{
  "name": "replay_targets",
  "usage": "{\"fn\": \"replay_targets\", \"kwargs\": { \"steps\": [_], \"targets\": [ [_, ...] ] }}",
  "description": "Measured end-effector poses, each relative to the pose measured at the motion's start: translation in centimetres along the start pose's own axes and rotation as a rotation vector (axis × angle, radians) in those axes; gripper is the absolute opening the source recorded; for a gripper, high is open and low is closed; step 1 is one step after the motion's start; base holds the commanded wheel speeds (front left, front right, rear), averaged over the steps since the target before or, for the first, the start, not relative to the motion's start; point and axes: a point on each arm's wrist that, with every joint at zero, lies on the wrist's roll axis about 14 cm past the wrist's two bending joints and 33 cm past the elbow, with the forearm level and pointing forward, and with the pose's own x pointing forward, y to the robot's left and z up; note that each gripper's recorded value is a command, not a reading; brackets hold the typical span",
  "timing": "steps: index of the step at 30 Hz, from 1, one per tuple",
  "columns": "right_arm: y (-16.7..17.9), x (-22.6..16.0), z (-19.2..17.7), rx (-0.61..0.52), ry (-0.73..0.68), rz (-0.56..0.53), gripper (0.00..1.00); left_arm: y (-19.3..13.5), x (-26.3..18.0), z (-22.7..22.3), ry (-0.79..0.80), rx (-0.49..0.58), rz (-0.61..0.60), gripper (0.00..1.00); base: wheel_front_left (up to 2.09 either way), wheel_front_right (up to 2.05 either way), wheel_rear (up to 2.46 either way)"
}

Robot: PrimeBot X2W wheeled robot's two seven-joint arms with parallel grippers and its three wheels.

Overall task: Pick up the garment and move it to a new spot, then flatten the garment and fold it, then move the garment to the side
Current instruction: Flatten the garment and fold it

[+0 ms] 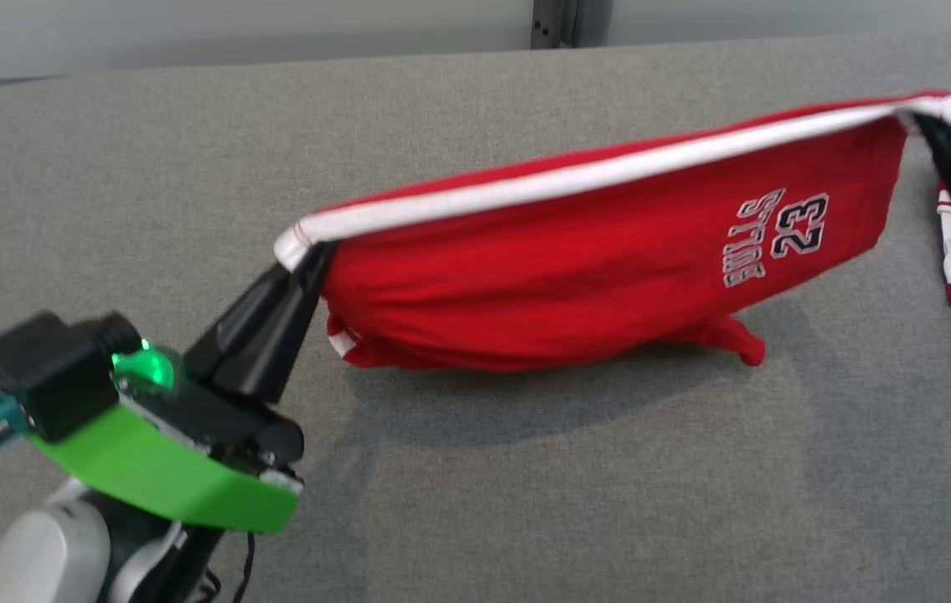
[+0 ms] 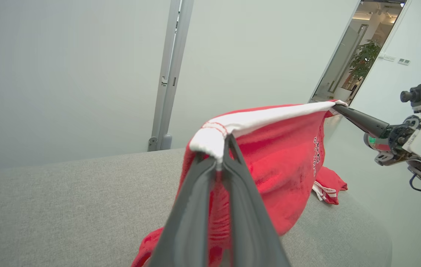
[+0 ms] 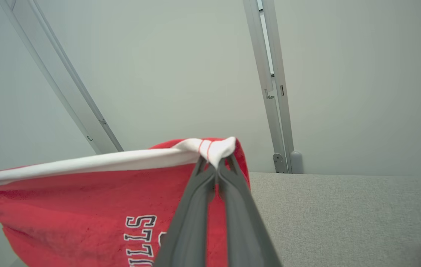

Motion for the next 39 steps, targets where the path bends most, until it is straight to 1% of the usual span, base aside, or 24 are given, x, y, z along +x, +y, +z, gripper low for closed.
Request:
{"fn": "replay_targets", "kwargs": {
  "steps": [2,4,8,10,12,14,15,16,17,20,22,24,26,29,31,32,34,36,39],
  "targets": [
    [-0.7,1.9,1.7,-0.04,-0.01,0.007,0.0,0.6,2.4,1.5,-0.01,0.039,-0.037,0.0,0.0,0.0,0.0],
    [-1.5,4.2,3.0,-0.076,-0.016,0.011,0.0,1.5,5.2,2.6,0.006,0.101,-0.064,0.0,0.0,0.0,0.0],
    [-3.2,10.3,5.5,-0.147,-0.041,-0.004,0.0,4.3,11.9,4.8,0.003,0.154,-0.071,0.0,0.0,0.0,0.0],
    [-3.5,13.7,6.8,-0.141,-0.085,-0.008,0.0,6.0,15.5,5.8,-0.003,0.19,-0.051,0.0,0.0,0.0,0.0],
    [-4.2,16.8,7.2,-0.138,-0.127,-0.031,0.0,8.1,18.6,6.8,-0.037,0.191,-0.01,0.0,0.0,0.0,0.0],
    [-4.6,19.6,7.2,-0.116,-0.177,-0.05,0.0,10.5,21.2,7.5,-0.08,0.221,0.047,0.0,0.0,0.0,0.0],
    [-5.0,20.6,7.0,-0.103,-0.196,-0.065,0.0,11.5,22.3,7.4,-0.081,0.242,0.069,0.0,0.0,0.0,0.0],
    [-5.1,21.6,6.9,-0.101,-0.214,-0.07,0.0,12.1,23.2,7.8,-0.104,0.291,0.083,0.0,0.0,0.0,0.0],
    [-5.3,22.4,6.9,-0.087,-0.24,-0.081,0.0,12.8,24.1,8.3,-0.141,0.314,0.1,0.0,0.0,0.0,0.0],
    [-5.8,23.8,7.4,-0.079,-0.321,-0.1,0.0,13.7,26.2,9.0,-0.233,0.381,0.109,0.0,0.0,0.0,0.0],
    [-6.3,24.1,7.4,-0.071,-0.352,-0.109,0.0,14.2,27.3,8.5,-0.271,0.381,0.107,0.0,0.0,0.0,0.0],
    [-6.8,24.4,6.2,-0.077,-0.341,-0.109,0.0,15.0,27.9,7.5,-0.301,0.355,0.115,0.0,0.0,0.0,0.0],
    [-7.2,24.4,3.7,-0.074,-0.291,-0.104,0.0,16.3,28.3,3.8,-0.227,0.332,0.123,0.0,0.0,0.0,0.0],
    [-8.8,22.9,-2.5,-0.045,-0.175,-0.117,0.0,18.5,27.3,-3.6,-0.087,0.287,0.146,0.0,0.0,0.0,0.0],
    [-9.6,20.6,-6.7,-0.016,-0.106,-0.133,0.0,19.0,25.4,-8.9,0.006,0.244,0.153,0.0,0.0,0.0,0.0],
    [-9.8,19.4,-8.5,-0.004,-0.074,-0.138,0.0,18.7,24.3,-11.2,0.05,0.225,0.146,0.0,0.0,0.0,0.0],
    [-9.8,16.6,-11.1,-0.038,-0.014,-0.13,0.0,17.3,21.9,-15.1,0.133,0.207,0.105,0.0,0.0,0.0,0.0],
    [-10.1,13.4,-12.6,-0.071,0.024,-0.129,0.0,16.2,19.3,-17.3,0.181,0.18,0.079,0.0,0.0,0.0,0.0],
    [-9.5,8.4,-15.5,-0.05,0.108,-0.134,0.0,14.2,15.3,-19.4,0.235,0.14,0.046,0.0,0.0,0.0,0.0]
  ]
}}
